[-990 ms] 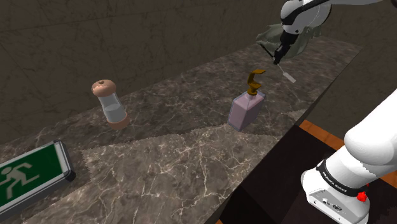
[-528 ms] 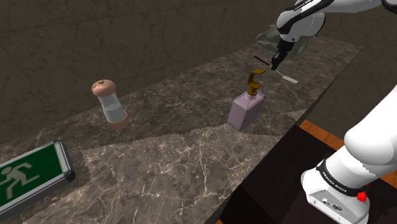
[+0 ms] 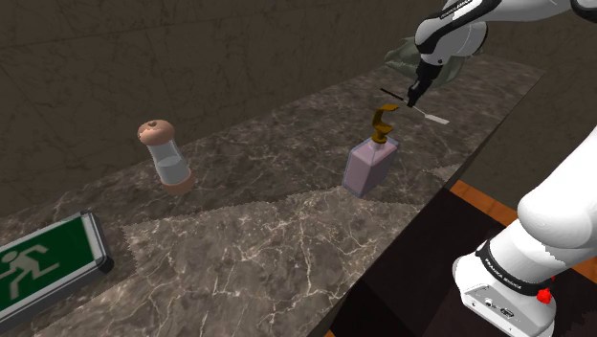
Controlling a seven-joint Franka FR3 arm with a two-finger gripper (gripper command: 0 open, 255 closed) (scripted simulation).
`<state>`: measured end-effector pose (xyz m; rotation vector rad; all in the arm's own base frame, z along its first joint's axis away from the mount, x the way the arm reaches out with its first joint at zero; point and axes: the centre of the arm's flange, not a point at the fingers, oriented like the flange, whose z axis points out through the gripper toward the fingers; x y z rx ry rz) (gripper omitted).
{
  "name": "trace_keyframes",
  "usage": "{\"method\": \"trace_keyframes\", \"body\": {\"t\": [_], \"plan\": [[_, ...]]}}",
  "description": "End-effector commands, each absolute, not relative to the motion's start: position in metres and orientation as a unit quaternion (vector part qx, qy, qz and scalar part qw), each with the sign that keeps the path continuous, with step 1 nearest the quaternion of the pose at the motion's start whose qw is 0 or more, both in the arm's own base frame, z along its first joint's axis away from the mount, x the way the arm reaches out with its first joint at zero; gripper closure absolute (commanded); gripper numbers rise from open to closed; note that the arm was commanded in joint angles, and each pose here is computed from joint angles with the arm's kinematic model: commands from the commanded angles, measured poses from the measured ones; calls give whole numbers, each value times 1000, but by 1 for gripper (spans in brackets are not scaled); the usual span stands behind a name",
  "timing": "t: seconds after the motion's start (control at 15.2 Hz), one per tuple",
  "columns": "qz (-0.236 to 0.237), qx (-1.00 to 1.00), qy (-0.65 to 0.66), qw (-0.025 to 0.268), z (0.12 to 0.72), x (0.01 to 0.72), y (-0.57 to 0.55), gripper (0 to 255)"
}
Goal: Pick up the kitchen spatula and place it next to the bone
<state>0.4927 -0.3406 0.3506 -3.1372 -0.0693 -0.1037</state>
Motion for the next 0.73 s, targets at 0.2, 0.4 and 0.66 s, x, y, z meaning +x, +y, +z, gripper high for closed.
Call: {"method": "trace_keyframes", "body": {"t": [0.2,0.4,0.66], "plan": [[-33,-999,-22,1,351,493,-341,0],[-33,-999,-22,1,364,492,-341,0],[-33,-999,-22,1,400,489,-341,0]]}}
